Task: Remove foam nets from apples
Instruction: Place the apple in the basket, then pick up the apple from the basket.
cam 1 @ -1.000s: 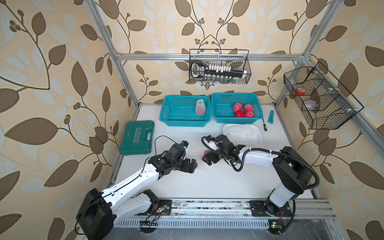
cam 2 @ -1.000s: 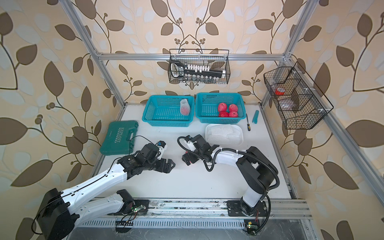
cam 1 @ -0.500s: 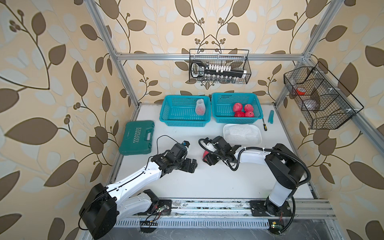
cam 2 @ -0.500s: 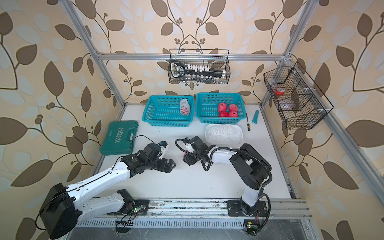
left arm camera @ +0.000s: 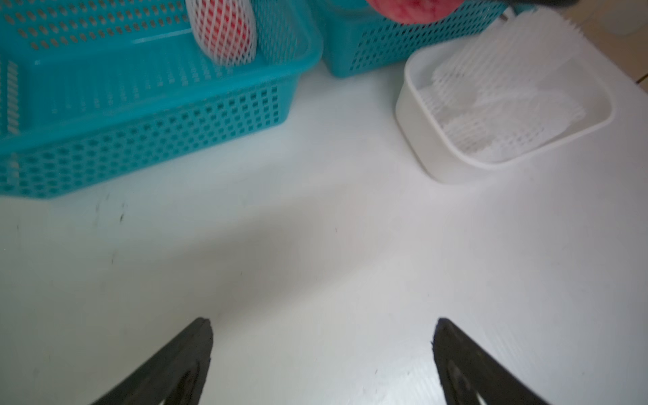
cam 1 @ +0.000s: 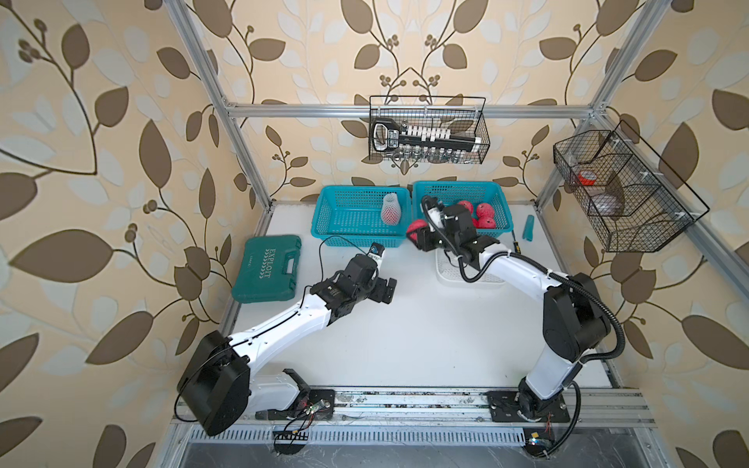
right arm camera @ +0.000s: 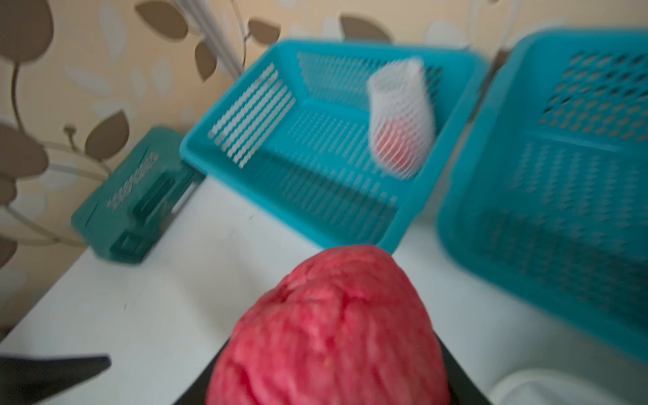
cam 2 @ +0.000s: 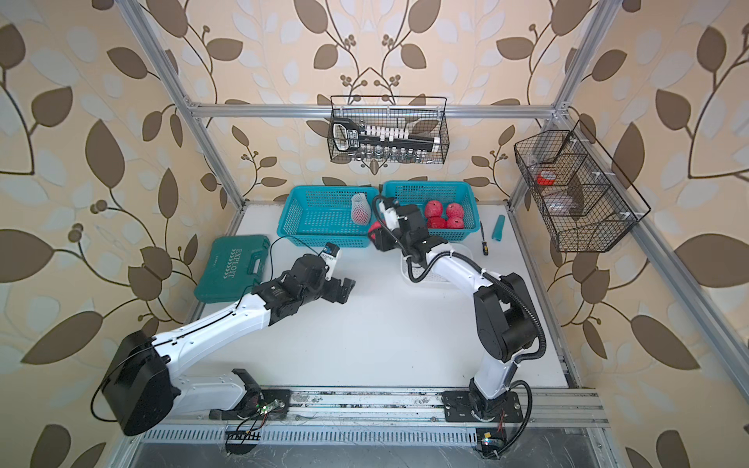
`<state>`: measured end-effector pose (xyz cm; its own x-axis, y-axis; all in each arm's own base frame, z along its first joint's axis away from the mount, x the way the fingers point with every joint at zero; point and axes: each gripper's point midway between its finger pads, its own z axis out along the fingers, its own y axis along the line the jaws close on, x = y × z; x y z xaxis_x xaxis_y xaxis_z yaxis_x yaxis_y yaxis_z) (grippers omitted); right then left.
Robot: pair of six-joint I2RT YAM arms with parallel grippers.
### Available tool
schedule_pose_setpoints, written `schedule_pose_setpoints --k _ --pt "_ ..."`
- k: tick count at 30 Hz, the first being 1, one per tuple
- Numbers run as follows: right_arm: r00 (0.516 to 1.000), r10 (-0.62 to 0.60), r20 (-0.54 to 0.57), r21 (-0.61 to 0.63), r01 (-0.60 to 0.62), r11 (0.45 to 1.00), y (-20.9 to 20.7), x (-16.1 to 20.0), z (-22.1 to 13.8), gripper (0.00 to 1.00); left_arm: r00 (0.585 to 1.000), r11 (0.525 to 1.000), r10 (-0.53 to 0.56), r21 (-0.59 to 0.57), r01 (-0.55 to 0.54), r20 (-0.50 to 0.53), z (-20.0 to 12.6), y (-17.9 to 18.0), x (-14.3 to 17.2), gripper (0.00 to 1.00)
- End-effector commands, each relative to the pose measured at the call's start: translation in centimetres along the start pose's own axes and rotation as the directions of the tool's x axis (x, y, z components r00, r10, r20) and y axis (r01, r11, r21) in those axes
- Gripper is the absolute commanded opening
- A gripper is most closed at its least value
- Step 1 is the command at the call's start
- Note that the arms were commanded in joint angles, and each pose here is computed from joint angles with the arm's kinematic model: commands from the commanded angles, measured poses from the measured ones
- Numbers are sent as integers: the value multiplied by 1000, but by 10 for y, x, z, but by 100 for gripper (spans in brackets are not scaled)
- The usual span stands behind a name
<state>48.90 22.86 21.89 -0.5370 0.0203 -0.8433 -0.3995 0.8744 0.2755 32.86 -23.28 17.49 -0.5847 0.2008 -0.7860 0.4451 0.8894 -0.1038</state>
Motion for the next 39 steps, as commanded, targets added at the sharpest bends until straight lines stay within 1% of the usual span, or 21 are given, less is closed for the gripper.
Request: schedule_pose_setpoints --k 1,3,5,8,11,13,16,17,18,20,22,25,28,31,35,39 --pt "995 100 -27 227 -91 970 -89 -5 6 40 992 995 69 59 -75 102 22 -19 -60 99" --pt "990 138 -1 312 -131 941 -132 -13 3 41 992 991 78 102 -88 104 41 -32 -76 99" --pt "986 167 24 381 -164 910 -169 -18 -2 45 992 986 85 134 -98 97 55 -41 -87 99" --pt "979 200 37 454 -195 869 -214 -15 -7 44 991 985 100 133 -111 92 74 -45 -98 99" --pt "969 239 57 475 -236 848 -245 -13 -6 44 987 981 127 135 -140 99 88 -48 -106 99" --pt "965 254 57 478 -250 842 -258 -12 -1 45 984 979 152 119 -163 96 97 -45 -109 99" --pt "964 265 34 478 -248 843 -269 -10 9 51 983 981 162 91 -170 89 110 -32 -114 99" --pt "963 268 23 480 -246 842 -271 -9 13 57 985 982 152 97 -160 81 114 -26 -116 99" --pt "962 271 14 483 -244 841 -273 -9 16 66 988 985 135 100 -142 71 116 -19 -119 99" --pt "961 276 10 484 -246 840 -275 -11 19 79 993 989 102 101 -108 62 119 -7 -124 99" --pt "963 271 15 488 -243 838 -276 -15 18 85 994 991 83 95 -89 64 119 4 -127 99" --pt "965 259 39 500 -243 831 -275 -26 10 87 995 994 74 80 -79 60 119 18 -128 99" --pt "968 243 62 484 -242 841 -266 -41 -1 88 997 997 54 58 -58 62 114 32 -129 99" --pt "969 229 96 445 -247 861 -250 -58 -17 88 997 998 37 44 -40 75 107 43 -133 99" --pt "963 233 140 384 -269 883 -224 -71 -43 88 997 1000 14 26 -16 73 104 58 -136 99" --pt "951 229 208 265 -281 922 -182 -79 -76 88 997 999 -42 6 42 69 106 85 -139 99"
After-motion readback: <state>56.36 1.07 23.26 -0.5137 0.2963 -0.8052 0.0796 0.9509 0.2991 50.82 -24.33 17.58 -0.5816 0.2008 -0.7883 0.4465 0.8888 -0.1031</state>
